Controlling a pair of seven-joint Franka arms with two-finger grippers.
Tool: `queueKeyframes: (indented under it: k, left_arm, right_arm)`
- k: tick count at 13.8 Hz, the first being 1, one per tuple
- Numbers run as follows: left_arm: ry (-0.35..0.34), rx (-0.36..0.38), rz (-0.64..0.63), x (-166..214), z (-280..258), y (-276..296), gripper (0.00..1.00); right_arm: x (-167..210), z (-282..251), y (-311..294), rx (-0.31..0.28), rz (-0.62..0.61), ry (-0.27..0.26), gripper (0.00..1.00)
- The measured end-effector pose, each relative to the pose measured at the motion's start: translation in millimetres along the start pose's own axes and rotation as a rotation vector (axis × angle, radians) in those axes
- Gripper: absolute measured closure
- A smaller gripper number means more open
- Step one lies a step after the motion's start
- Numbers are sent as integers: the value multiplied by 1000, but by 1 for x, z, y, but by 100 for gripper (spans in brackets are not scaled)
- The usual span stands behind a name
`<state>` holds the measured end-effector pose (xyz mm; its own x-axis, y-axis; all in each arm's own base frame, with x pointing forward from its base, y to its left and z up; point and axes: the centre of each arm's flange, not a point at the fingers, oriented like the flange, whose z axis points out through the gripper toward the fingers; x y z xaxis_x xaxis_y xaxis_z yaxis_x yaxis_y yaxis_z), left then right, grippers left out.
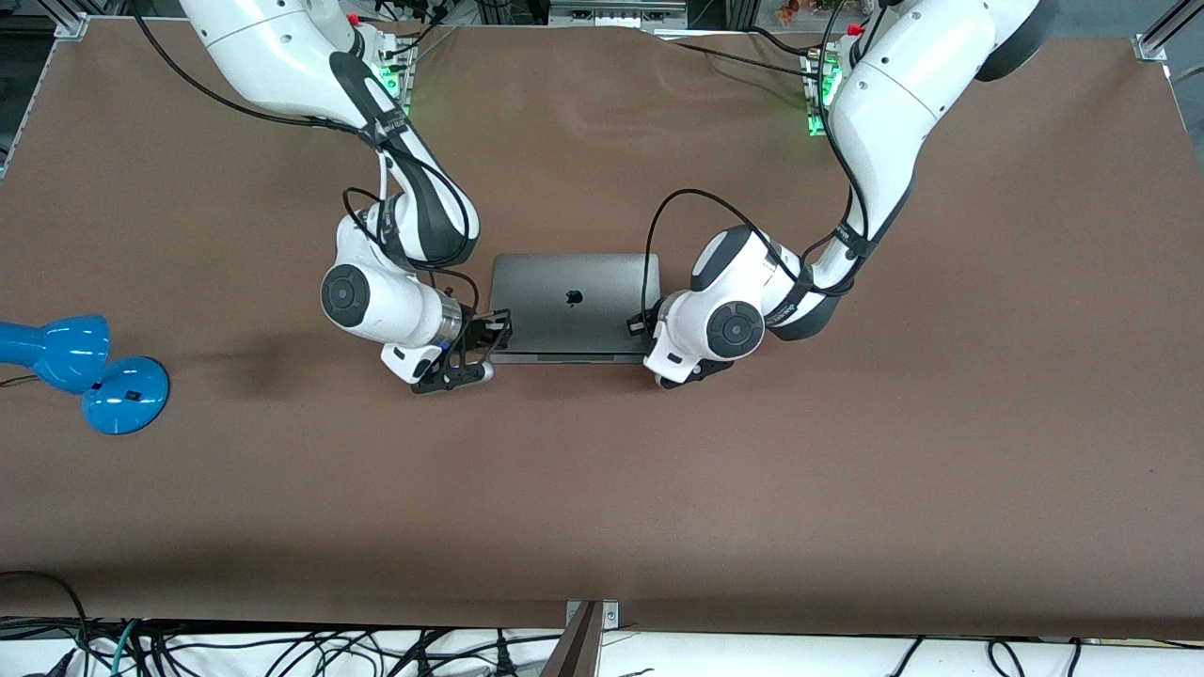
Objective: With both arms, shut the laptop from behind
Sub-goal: 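Press the closed lid flat with both grippers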
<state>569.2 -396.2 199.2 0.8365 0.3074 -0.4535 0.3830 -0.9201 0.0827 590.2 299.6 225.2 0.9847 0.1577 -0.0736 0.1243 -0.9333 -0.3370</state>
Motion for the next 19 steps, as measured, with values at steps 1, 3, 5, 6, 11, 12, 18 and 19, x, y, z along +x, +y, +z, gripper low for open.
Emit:
queueKeyframes:
  k: [1, 3, 5, 6, 11, 12, 18, 19]
  left_arm:
    - [-1, 0, -1, 1, 2, 0, 99]
    - [-2, 0, -3, 3, 5, -1, 99]
    - [1, -3, -4, 5, 8, -1, 99]
    - [11, -3, 0, 7, 10, -1, 99]
    - [12, 4, 0, 13, 20, -3, 99]
    - [14, 6, 2, 13, 20, -3, 92]
    - [58, 44, 37, 15, 21, -4, 36]
    - [61, 47, 39, 16, 21, -4, 25]
  right_arm:
    - [1, 6, 2, -2, 0, 4, 99]
    - [2, 17, 6, -6, -3, 8, 99]
    - [2, 25, 9, -9, -5, 7, 99]
    - [2, 27, 9, -10, -5, 11, 99]
    - [1, 41, 6, -16, -12, 25, 99]
    - [1, 42, 6, -17, -12, 26, 99]
    - [14, 24, -5, 0, 1, 68, 94]
    - [17, 17, -9, 6, 40, 78, 84]
